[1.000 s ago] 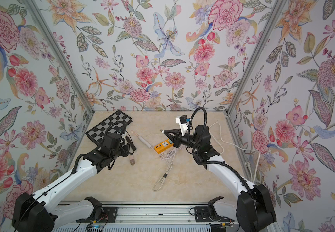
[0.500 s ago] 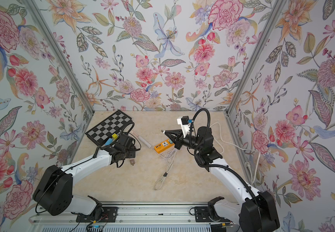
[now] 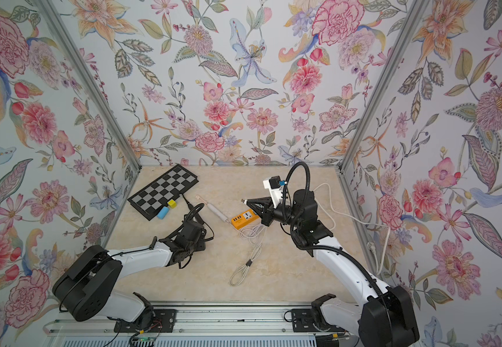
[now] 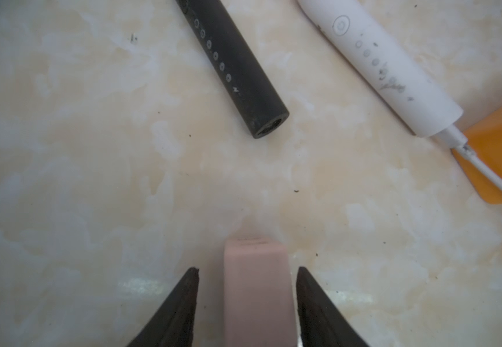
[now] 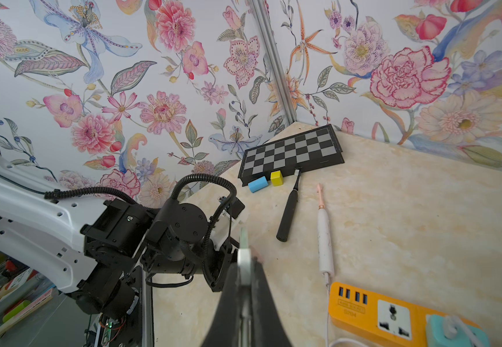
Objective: Charge the electric toothbrush
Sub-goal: Pick up the plug from the center of the board.
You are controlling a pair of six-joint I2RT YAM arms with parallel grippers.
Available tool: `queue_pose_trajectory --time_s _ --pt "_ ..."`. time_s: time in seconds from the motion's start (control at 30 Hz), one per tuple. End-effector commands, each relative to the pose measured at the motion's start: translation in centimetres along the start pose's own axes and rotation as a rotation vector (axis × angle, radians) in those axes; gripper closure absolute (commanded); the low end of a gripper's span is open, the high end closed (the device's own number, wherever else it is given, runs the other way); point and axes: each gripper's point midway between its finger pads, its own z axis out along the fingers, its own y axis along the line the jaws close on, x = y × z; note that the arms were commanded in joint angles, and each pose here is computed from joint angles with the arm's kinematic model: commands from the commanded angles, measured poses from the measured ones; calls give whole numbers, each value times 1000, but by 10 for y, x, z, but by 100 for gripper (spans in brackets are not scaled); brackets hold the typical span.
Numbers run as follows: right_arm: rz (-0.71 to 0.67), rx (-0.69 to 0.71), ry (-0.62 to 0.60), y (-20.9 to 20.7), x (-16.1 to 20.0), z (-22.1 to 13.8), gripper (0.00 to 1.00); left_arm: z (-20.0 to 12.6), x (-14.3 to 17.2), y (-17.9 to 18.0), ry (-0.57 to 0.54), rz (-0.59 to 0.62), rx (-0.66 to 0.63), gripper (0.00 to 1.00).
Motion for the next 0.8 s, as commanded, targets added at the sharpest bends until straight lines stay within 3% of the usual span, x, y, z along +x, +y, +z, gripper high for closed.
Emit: queue_pose_trajectory --time_s 0.0,0.1,0.2,0.37,0.47,0.57,0.67,0.77 --pt "-37 -17 -7 7 -12 3 99 2 -8 -4 -68 -7 12 55" --pt "-25 -31 12 9 -10 4 99 -3 -13 -10 -82 36 48 78" --pt "26 -37 53 2 -9 2 98 -22 -39 -40 -130 211 165 100" --pt "145 -83 106 -16 -9 -7 98 -89 -94 -110 -283 749 425 100" --pt "169 -93 109 -20 -9 -11 98 -128 -132 -125 -454 1038 406 99" --pt "174 -121 121 -14 -5 -11 98 -156 -162 -135 -610 1243 350 94" --pt "178 -197 152 2 0 -7 98 -171 -158 -150 -722 1446 397 94" --pt "175 -268 178 20 3 -4 97 -175 -160 -158 -792 1469 404 94"
